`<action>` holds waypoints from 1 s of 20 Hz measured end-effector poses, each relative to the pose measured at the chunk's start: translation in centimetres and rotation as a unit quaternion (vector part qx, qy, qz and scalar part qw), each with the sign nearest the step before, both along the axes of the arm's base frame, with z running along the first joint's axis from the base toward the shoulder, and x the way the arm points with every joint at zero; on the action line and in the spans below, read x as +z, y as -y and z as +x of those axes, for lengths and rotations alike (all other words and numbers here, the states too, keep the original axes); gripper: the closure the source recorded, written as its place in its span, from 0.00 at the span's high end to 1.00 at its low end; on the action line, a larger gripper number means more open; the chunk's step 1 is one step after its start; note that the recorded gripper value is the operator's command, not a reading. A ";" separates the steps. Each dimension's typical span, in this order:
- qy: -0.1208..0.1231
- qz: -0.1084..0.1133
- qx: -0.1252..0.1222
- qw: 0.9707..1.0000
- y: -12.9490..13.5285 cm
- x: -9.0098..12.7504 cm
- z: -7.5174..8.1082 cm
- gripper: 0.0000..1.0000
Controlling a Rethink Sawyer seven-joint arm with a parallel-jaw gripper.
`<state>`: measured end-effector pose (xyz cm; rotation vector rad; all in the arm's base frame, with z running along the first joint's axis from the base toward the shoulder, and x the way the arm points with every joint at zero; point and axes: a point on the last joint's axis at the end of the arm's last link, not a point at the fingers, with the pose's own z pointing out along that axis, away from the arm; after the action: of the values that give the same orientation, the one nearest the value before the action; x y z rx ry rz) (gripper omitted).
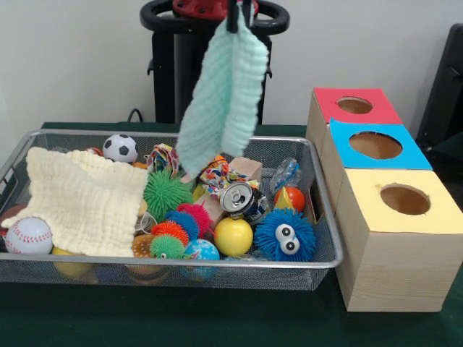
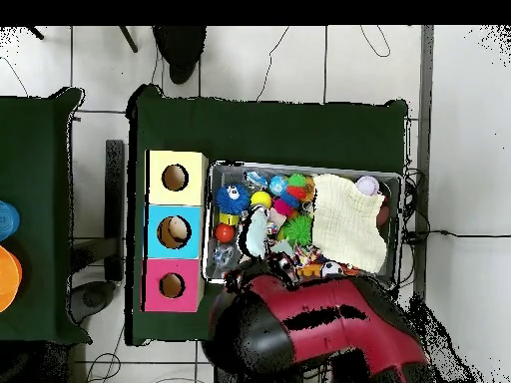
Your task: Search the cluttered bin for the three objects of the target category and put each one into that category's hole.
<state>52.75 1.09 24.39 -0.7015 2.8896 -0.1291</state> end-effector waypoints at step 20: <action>-0.027 0.025 0.042 0.998 -5.6 -2.1 -0.5 0.00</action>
<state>52.22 6.65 22.24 -0.8280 2.8969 -0.0291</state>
